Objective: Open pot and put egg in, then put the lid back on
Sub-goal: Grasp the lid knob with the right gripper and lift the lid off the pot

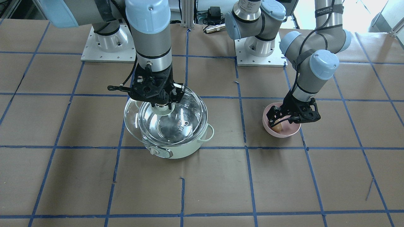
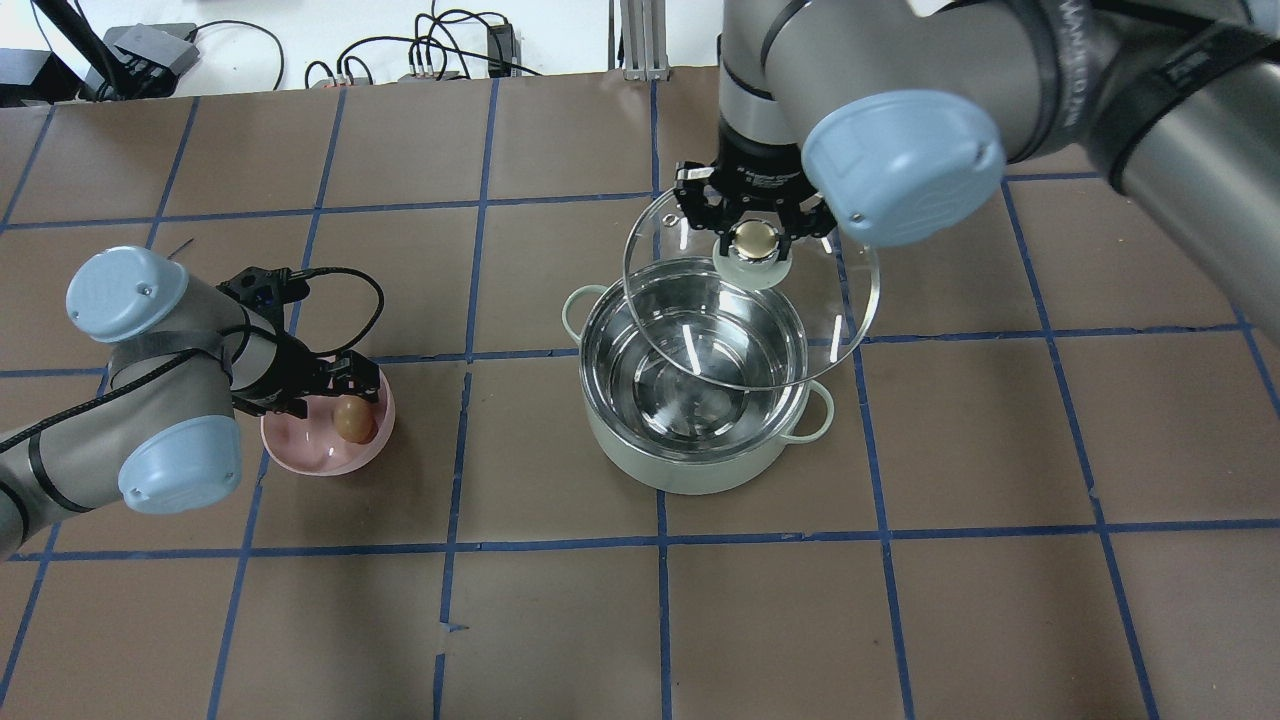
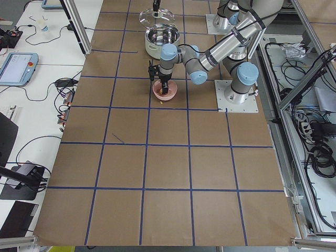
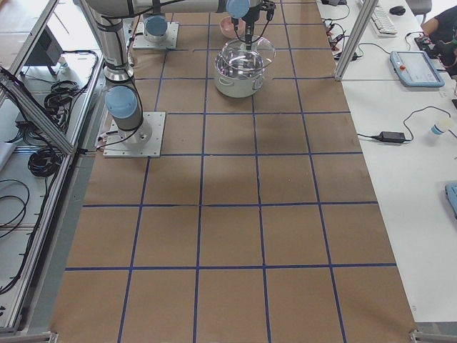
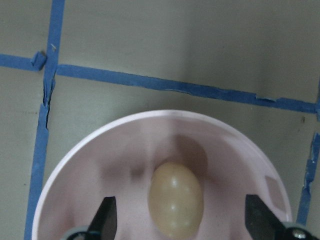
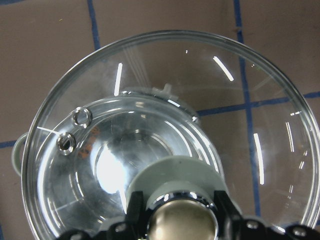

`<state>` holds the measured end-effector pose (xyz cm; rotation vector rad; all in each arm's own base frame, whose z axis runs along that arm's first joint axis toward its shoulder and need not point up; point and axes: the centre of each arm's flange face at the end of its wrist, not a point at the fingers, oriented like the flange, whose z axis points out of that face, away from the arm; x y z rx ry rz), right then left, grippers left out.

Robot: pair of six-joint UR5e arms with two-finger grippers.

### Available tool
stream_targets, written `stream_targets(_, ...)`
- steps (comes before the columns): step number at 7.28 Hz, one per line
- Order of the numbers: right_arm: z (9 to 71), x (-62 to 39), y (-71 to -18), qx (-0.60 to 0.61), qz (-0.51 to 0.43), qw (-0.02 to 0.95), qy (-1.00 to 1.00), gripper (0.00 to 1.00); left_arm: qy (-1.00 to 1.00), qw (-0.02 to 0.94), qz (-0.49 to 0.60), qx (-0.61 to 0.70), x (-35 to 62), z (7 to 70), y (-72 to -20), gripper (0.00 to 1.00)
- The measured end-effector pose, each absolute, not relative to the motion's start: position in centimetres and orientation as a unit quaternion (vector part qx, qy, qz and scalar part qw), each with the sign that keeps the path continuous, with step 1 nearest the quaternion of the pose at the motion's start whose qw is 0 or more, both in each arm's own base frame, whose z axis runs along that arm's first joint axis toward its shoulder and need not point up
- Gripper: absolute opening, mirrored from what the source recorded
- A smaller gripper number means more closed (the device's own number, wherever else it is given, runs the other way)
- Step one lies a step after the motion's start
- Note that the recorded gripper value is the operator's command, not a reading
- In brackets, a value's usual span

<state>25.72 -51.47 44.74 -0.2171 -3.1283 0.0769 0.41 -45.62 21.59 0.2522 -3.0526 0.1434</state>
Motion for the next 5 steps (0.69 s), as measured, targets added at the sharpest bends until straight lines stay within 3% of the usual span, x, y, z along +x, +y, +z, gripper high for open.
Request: stream_targets(5,49.3,16.5,-51.8,-0.084,0.036,-0.007,-0.996,0.38,-0.995,0.039,0.041,0.082,0.3,21.1,-45.4,0.91)
